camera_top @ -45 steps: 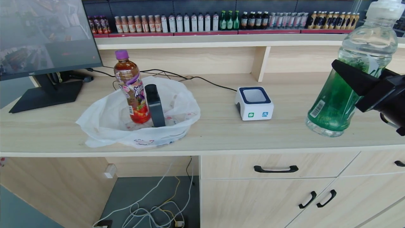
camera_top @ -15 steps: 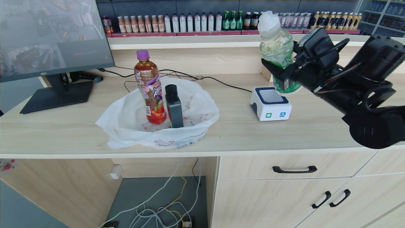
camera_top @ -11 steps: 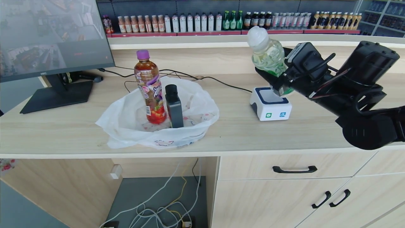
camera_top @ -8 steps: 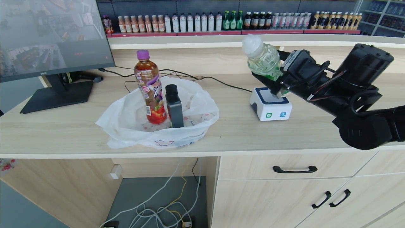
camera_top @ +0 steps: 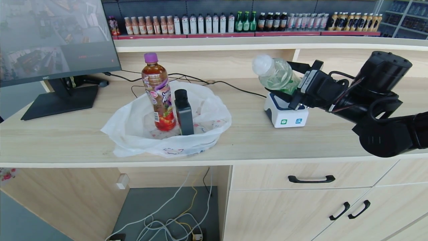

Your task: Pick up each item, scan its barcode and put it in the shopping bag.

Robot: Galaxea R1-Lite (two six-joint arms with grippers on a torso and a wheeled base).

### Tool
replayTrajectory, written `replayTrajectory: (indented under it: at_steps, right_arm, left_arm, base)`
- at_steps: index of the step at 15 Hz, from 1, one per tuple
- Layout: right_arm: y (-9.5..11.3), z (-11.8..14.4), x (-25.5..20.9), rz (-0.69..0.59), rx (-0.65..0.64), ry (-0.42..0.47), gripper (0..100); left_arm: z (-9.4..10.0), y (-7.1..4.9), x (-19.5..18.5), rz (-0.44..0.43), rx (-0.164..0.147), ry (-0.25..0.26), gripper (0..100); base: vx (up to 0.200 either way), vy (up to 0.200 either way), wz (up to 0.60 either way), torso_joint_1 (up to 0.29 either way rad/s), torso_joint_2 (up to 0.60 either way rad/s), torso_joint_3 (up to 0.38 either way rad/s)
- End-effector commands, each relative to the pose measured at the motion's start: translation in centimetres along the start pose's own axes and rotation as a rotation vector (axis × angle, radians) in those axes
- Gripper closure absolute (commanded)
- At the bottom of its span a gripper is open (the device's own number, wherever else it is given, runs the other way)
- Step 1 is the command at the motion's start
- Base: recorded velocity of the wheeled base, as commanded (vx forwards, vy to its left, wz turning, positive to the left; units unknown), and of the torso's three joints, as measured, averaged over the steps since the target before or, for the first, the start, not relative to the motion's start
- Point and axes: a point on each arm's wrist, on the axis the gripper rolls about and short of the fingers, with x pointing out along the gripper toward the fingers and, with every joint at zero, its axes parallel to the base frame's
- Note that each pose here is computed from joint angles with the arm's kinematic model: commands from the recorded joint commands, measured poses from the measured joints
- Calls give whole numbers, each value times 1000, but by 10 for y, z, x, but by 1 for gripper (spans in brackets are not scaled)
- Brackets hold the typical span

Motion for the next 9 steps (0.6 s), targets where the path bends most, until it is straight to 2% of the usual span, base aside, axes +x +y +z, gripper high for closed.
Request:
replayTrajectory:
  at_steps: [1,9]
  right_arm:
    - [3,-3,1,36,-23,-27,100]
    - [2,-14,-7,88,-123,-79,100]
  left_arm:
    - [0,0,0,-1,0,0,0]
    - [0,0,0,-1,0,0,0]
  base:
    - [0,0,0,0,0,0]
    - [0,0,0,0,0,0]
